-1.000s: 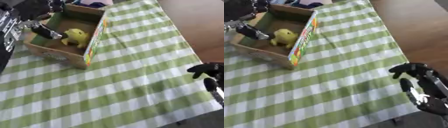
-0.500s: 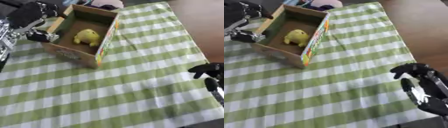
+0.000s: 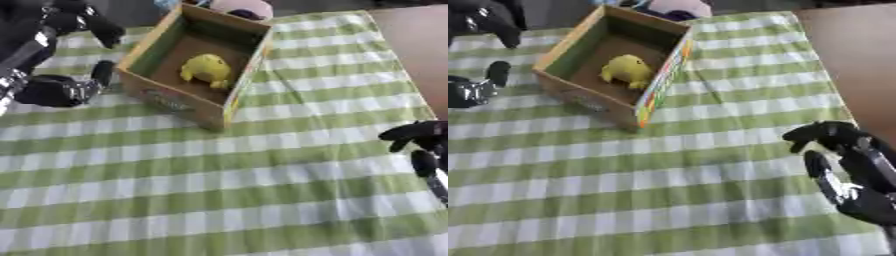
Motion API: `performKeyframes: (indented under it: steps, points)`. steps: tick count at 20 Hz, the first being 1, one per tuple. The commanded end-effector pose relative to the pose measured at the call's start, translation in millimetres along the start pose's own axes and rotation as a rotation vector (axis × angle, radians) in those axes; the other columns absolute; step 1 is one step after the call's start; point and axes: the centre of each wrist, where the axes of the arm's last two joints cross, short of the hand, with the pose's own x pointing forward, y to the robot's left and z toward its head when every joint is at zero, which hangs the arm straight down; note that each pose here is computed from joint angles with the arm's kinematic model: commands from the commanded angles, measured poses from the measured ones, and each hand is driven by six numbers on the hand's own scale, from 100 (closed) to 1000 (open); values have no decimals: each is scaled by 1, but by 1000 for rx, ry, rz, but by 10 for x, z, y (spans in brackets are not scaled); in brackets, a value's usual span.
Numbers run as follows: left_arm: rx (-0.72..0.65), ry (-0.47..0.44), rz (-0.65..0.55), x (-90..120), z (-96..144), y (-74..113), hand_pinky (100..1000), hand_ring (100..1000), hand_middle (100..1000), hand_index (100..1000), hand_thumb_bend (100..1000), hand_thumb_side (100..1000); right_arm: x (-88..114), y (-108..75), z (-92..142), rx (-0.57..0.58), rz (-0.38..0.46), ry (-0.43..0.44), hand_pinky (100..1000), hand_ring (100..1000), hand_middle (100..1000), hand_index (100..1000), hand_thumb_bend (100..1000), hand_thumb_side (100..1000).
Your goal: Pick up objects on the table and place them in the box.
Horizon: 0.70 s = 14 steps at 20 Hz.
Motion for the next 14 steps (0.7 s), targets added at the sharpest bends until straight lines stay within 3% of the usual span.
performKeyframes:
  steps: [1,6,11,14]
  points:
    - [-3,-51,85,147,-35,-2,573,543,570,825,100,520,35,-61,17,-14,26,-4,783,739,534,738,100,525]
    - [-20,-58,287,164,2,-332,576,538,567,845,100,646,35,-66,21,-25,30,-6,782,739,534,738,100,525]
    - [-24,-37,478,196,2,-603,578,534,565,854,100,696,28,-61,38,-37,28,-3,781,737,532,737,100,524]
    - [-31,-27,532,210,3,-685,580,536,567,857,100,710,27,-60,38,-44,26,-3,781,737,532,736,100,525]
